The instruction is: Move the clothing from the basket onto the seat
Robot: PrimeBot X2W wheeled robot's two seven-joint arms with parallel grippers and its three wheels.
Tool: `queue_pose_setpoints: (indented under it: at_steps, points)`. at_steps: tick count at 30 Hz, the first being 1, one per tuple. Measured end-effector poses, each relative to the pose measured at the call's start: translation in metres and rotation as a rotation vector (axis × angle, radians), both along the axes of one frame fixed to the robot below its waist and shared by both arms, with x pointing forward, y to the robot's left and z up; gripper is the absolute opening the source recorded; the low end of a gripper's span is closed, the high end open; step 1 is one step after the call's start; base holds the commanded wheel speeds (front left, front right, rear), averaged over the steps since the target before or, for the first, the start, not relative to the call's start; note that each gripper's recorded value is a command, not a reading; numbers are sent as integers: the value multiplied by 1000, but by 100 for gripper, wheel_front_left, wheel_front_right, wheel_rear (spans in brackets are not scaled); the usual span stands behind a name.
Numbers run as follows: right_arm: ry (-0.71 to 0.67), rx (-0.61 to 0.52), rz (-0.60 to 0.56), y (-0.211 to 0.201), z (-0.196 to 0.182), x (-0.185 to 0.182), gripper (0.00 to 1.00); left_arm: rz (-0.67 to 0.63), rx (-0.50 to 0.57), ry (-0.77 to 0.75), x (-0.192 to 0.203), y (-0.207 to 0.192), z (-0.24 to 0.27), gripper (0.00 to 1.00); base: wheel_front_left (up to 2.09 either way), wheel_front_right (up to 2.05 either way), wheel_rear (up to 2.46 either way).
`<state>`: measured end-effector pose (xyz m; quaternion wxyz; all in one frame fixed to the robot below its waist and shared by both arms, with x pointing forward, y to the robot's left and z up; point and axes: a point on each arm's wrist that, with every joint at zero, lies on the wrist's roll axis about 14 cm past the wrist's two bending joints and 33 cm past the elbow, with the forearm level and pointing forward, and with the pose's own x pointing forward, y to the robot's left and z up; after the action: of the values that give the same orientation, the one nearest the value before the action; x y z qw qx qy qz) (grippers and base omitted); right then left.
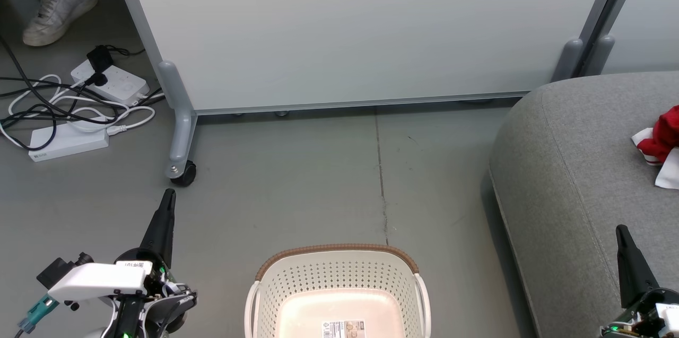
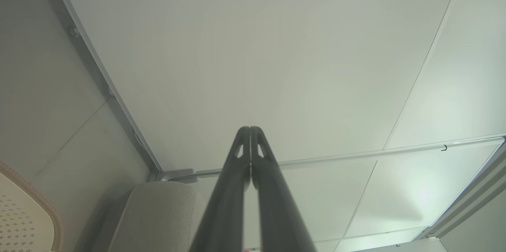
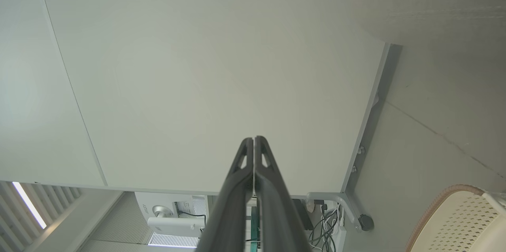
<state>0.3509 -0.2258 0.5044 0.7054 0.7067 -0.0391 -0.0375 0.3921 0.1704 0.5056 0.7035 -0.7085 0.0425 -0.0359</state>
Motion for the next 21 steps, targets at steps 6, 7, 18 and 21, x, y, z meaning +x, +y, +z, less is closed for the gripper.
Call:
queue_pose_setpoints:
  at_steps: [6, 7, 18, 21]
  points:
    - [0, 0, 0, 0, 0, 0, 0, 1, -1, 0, 0, 0, 0, 0, 0, 0, 0]
    - [0, 0, 0, 0, 0, 0, 0, 1, -1, 0, 0, 0, 0, 0, 0, 0, 0]
    - [0, -1, 1, 0, 0, 0, 0, 0, -1, 0, 0, 0, 0, 0, 0, 0, 0]
    - [0, -1, 1, 0, 0, 0, 0, 1, -1, 0, 0, 0, 0, 0, 0, 0, 0]
